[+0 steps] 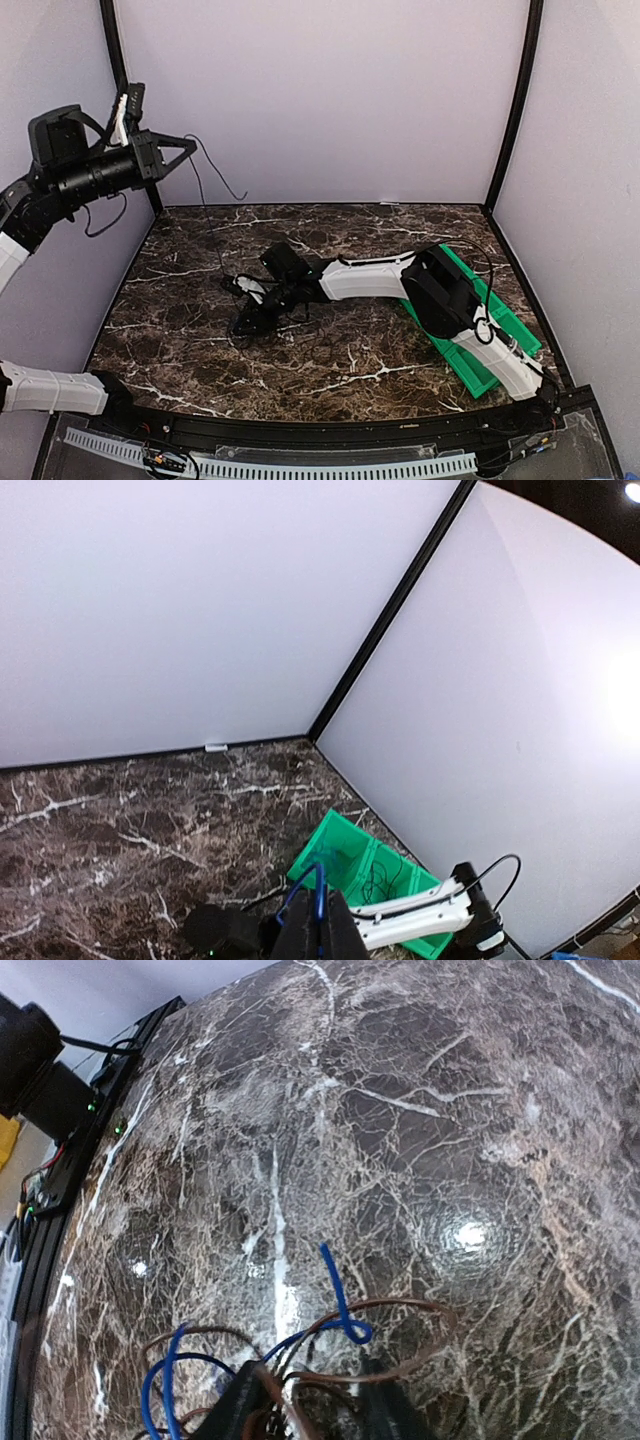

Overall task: Untangle the cables
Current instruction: Pull one of the twisted cables from the tangled cable pile.

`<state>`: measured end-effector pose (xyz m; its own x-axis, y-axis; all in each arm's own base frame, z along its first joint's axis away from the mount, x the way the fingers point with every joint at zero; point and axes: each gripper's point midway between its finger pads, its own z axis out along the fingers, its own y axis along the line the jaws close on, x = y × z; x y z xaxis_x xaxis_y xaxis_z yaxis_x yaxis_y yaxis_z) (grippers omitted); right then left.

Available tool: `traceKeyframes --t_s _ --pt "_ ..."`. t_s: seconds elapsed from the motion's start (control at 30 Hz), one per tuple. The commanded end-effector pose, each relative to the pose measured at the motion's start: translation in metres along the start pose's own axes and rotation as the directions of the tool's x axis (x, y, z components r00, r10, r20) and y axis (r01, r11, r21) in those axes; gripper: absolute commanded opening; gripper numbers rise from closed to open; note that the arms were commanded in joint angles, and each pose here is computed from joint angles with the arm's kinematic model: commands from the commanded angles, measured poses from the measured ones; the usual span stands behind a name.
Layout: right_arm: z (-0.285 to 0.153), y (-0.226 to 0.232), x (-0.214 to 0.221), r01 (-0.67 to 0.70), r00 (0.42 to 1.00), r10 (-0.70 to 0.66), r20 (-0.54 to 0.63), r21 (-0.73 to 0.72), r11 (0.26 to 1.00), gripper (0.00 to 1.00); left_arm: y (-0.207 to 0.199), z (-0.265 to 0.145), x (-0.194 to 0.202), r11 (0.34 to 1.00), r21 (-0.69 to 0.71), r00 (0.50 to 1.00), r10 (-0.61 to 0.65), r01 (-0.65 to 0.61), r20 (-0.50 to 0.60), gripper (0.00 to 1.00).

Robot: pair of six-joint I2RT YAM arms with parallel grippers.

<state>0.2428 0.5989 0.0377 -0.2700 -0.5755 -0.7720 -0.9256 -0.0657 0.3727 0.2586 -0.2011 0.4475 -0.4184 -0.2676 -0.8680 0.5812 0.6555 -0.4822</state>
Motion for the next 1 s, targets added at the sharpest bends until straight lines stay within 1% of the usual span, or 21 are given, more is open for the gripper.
traceKeyframes --t_s 0.0,0.03,0.07,0.1,0.13,0.27,0.3,0.33,0.37,0.5,0.57,0.6,0.67,0.73,0.77,0.8,0.83,0.87,0.9,0.93,0.97 --pt "0.016 0.003 0.007 -0.003 1.000 0.004 -0.021 0.020 1.000 0.23 -0.031 -0.025 -0.066 0.998 -0.006 0.991 0.057 -0.057 0.117 0.00" --pt "0.018 0.002 0.010 -0.005 1.000 0.006 -0.029 0.026 1.000 0.22 -0.051 -0.042 -0.096 0.996 0.016 0.978 0.087 -0.091 0.191 0.00" --pt "0.019 0.002 0.013 -0.004 0.999 0.006 -0.038 0.036 0.999 0.22 -0.052 -0.037 -0.102 0.996 -0.011 0.977 0.090 -0.089 0.192 0.00" --pt "0.021 0.001 0.016 -0.003 0.999 0.005 -0.047 0.049 0.999 0.21 -0.071 -0.057 -0.129 0.993 0.004 0.956 0.110 -0.115 0.272 0.00" --pt "0.022 0.000 0.020 -0.002 0.998 0.005 -0.056 0.056 0.998 0.21 -0.078 -0.057 -0.139 0.994 0.002 0.949 0.106 -0.112 0.298 0.00" --pt "0.026 -0.006 0.036 -0.019 0.996 0.026 -0.083 0.080 0.997 0.19 -0.127 -0.118 -0.202 0.984 0.122 0.852 0.046 -0.127 0.521 0.00" --pt "0.028 -0.008 0.041 -0.026 0.995 0.034 -0.090 0.083 0.996 0.20 -0.135 -0.134 -0.212 0.981 0.147 0.828 0.025 -0.129 0.560 0.00" --pt "0.029 -0.010 0.045 -0.033 0.995 0.042 -0.096 0.089 0.995 0.25 -0.143 -0.153 -0.225 0.975 0.172 0.784 0.006 -0.144 0.620 0.00" --pt "0.032 -0.011 0.049 -0.040 0.993 0.050 -0.103 0.094 0.995 0.30 -0.145 -0.164 -0.231 0.974 0.185 0.761 -0.020 -0.131 0.648 0.00" --pt "0.033 -0.013 0.056 -0.049 0.992 0.060 -0.110 0.102 0.994 0.38 -0.157 -0.234 -0.261 0.960 0.249 0.594 -0.127 -0.127 0.794 0.00" --pt "0.034 -0.015 0.056 -0.052 0.992 0.064 -0.111 0.108 0.993 0.44 -0.159 -0.259 -0.269 0.962 0.240 0.538 -0.136 -0.128 0.832 0.00" --pt "0.033 -0.014 0.051 -0.049 0.992 0.061 -0.108 0.102 0.994 0.47 -0.157 -0.263 -0.270 0.966 0.230 0.530 -0.134 -0.119 0.837 0.00" --pt "0.027 -0.006 0.038 -0.024 0.995 0.030 -0.099 0.068 0.997 0.51 -0.144 -0.262 -0.268 0.979 0.192 0.535 -0.130 -0.061 0.835 0.00" --pt "0.014 0.008 0.018 0.039 0.996 -0.035 -0.087 0.042 0.998 0.53 -0.123 -0.228 -0.251 0.992 0.128 0.605 -0.100 -0.003 0.790 0.00" --pt "0.005 0.016 0.008 0.077 0.993 -0.074 -0.087 0.027 0.997 0.53 -0.112 -0.222 -0.242 0.995 0.094 0.627 -0.094 0.033 0.773 0.00" --pt "-0.007 0.026 -0.006 0.125 0.989 -0.123 -0.076 0.018 0.992 0.50 -0.092 -0.187 -0.223 0.996 0.046 0.686 -0.087 0.077 0.722 0.00" --pt "-0.019 0.035 -0.020 0.175 0.983 -0.173 -0.064 0.020 0.984 0.47 -0.082 -0.186 -0.211 0.995 0.017 0.699 -0.082 0.100 0.710 0.00" --pt "-0.032 0.043 -0.033 0.217 0.975 -0.215 -0.050 0.033 0.976 0.43 -0.060 -0.151 -0.186 0.991 -0.046 0.759 -0.064 0.123 0.648 0.00" --pt "-0.046 0.051 -0.044 0.252 0.967 -0.251 -0.033 0.051 0.966 0.41 -0.049 -0.150 -0.174 0.987 -0.078 0.769 -0.061 0.143 0.637 0.00" --pt "-0.057 0.057 -0.050 0.280 0.960 -0.279 -0.024 0.064 0.958 0.41 -0.027 -0.121 -0.145 0.976 -0.143 0.818 -0.052 0.162 0.574 0.00" --pt "-0.068 0.065 -0.056 0.305 0.952 -0.305 -0.014 0.076 0.949 0.41 -0.016 -0.120 -0.134 0.968 -0.179 0.824 -0.044 0.174 0.564 0.00"
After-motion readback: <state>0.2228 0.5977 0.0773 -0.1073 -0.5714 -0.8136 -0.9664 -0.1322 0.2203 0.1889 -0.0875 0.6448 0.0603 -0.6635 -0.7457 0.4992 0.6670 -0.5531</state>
